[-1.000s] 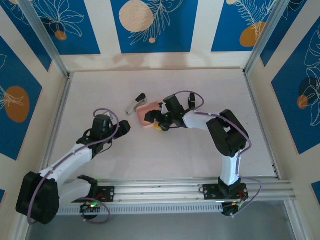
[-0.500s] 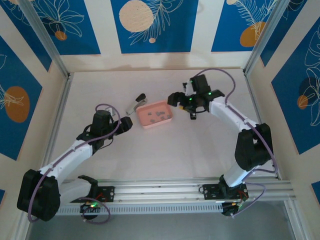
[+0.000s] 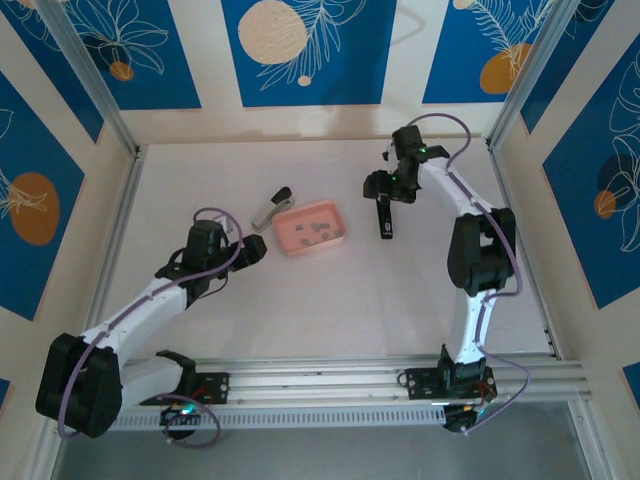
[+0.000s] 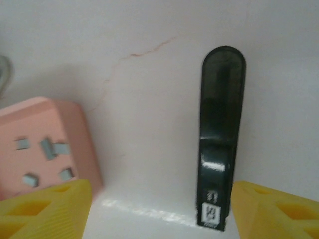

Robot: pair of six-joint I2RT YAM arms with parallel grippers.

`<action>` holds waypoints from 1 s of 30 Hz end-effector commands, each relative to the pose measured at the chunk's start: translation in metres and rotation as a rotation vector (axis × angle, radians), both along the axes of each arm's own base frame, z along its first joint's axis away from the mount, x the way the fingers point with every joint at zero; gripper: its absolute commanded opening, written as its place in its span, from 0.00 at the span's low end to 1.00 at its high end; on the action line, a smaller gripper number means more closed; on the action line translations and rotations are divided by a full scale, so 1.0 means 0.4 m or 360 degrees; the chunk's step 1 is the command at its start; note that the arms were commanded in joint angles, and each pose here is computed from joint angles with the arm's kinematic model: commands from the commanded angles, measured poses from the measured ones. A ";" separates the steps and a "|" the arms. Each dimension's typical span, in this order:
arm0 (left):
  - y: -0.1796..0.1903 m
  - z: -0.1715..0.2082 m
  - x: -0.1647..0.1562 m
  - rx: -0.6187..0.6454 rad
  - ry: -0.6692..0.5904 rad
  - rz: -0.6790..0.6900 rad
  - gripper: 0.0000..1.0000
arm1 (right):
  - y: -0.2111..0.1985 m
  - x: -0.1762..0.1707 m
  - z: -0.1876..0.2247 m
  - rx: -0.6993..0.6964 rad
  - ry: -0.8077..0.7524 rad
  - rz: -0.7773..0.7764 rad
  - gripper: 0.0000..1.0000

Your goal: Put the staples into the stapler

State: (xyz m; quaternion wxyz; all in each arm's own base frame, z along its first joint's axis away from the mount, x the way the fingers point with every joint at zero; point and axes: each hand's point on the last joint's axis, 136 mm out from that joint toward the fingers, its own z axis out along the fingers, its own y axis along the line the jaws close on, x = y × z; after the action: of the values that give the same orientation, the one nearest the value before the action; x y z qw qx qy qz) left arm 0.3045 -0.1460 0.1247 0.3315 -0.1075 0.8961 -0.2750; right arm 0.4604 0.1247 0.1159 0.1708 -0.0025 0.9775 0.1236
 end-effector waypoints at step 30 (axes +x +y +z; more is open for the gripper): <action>0.001 0.020 0.018 0.0059 -0.0005 0.0014 0.79 | -0.015 0.123 -0.156 -0.0276 0.0068 0.0212 0.29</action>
State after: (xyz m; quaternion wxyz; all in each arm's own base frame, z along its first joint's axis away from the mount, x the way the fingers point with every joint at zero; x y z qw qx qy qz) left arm 0.3082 -0.1428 0.1171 0.3227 -0.1125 0.9044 -0.2554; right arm 0.5126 0.1164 0.0505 0.1444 -0.0654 0.9860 0.0508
